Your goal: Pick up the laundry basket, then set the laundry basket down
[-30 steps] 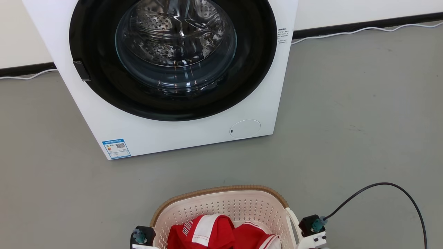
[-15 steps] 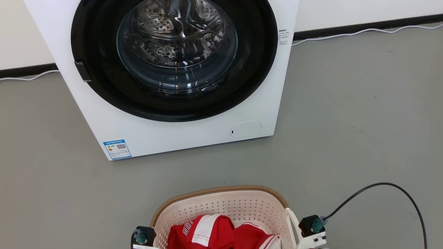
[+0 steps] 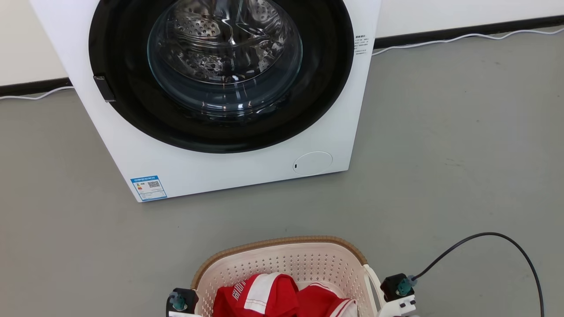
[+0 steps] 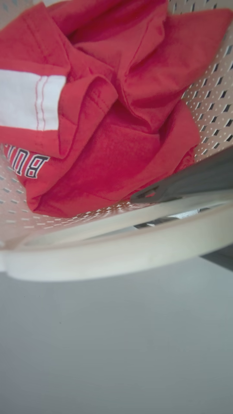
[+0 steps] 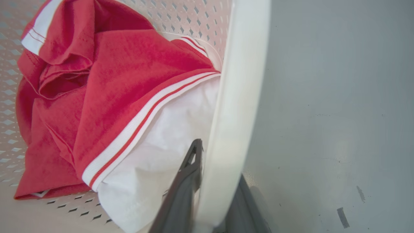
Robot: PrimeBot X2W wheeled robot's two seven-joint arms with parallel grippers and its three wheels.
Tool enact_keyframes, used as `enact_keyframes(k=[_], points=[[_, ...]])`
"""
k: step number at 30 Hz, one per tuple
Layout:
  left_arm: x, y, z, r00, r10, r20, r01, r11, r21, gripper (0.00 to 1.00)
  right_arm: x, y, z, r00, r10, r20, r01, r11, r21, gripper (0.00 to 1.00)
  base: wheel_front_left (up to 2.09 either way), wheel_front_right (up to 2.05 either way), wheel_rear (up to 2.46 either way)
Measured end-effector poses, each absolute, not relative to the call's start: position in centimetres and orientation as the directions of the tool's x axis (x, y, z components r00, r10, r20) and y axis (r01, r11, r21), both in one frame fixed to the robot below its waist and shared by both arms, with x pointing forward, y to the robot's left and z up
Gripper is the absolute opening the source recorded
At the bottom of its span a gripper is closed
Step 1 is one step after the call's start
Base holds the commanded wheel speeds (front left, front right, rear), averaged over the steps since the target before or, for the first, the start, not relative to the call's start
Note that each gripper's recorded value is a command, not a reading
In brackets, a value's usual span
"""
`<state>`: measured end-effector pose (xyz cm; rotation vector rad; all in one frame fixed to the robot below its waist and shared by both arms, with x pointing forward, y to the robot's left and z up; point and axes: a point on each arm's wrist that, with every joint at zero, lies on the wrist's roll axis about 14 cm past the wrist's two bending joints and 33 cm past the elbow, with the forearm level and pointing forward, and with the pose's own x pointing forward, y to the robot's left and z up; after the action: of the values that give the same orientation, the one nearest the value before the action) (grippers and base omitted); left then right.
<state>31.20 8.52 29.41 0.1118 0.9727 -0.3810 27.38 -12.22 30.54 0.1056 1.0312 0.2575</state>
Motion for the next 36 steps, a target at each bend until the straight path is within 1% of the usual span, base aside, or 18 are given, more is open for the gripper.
enact_keyframes(k=[19, 26, 31, 36], points=[[31.0, 8.8, 28.7, 0.484, -0.256, -0.837, 0.365, 0.928, -0.072, 0.0, 27.4, -11.9, 30.0, 0.472, 0.269, -0.84, -0.162, 0.963, 0.217, 0.0, 0.0, 0.0, 0.0], [31.9, 8.9, 28.6, 0.485, -0.255, -0.837, 0.369, 0.927, -0.069, 0.0, 27.7, -11.7, 29.6, 0.47, 0.274, -0.839, -0.16, 0.961, 0.225, 0.0, 0.0, 0.0, 0.0], [32.7, 9.2, 28.1, 0.477, -0.249, -0.843, 0.365, 0.929, -0.068, 0.0, 28.4, -11.6, 29.2, 0.475, 0.279, -0.835, -0.159, 0.96, 0.23, 0.0, 0.0, 0.0, 0.0], [34.2, 9.7, 27.8, 0.487, -0.243, -0.839, 0.358, 0.932, -0.062, 0.0, 30.3, -11.3, 29.2, 0.49, 0.286, -0.823, -0.171, 0.958, 0.231, 0.0, 0.0, 0.0, 0.0]])
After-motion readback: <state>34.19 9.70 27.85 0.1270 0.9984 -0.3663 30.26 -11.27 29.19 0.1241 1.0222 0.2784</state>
